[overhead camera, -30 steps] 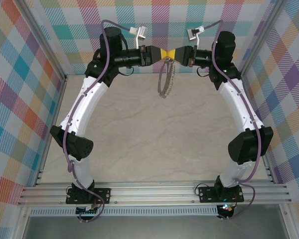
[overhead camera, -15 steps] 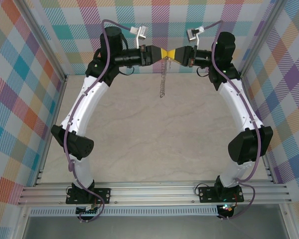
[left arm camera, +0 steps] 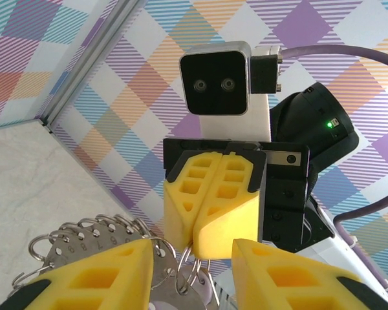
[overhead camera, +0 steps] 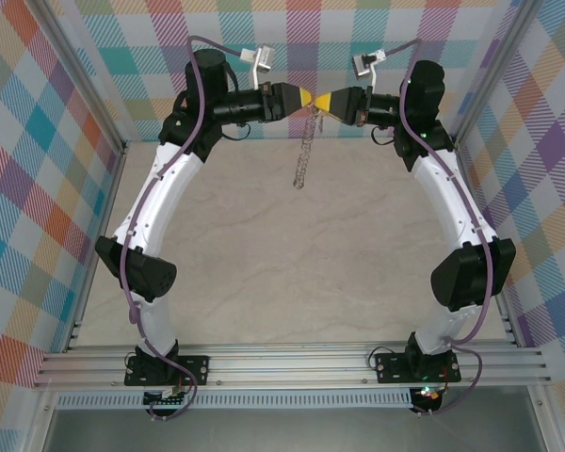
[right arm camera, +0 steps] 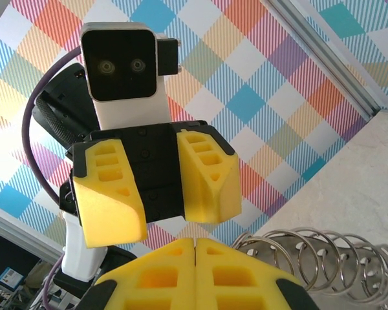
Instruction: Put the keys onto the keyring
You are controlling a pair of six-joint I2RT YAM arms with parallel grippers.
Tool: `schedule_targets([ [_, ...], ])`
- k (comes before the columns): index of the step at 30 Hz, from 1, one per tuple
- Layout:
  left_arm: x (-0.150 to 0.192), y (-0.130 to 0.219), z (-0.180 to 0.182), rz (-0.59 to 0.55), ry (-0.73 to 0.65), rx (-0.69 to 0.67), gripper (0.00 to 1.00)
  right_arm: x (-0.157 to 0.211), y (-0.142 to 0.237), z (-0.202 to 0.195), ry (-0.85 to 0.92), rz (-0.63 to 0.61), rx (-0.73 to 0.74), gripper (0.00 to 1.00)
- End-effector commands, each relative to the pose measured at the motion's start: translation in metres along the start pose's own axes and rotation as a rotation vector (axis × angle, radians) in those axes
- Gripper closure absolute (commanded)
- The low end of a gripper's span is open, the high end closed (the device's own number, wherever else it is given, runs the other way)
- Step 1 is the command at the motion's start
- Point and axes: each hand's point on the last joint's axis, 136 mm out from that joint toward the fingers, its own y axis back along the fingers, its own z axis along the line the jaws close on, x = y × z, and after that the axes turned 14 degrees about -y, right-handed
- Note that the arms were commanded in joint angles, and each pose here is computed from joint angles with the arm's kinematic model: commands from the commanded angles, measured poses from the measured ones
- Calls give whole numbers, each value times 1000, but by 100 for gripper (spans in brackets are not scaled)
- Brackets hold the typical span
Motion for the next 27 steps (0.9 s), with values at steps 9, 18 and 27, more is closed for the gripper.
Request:
schedule_targets([
  [9,0,-12,-5,0,7,58,64,-3,3,14,48,-8,-29,100],
  [18,-2,-16,-17,-4,-6,106,72,-3,2,9,36,-15,-23,100],
  [27,1,-18,-29,7,-18,143,76,-3,3,8,32,-23,-22,100],
])
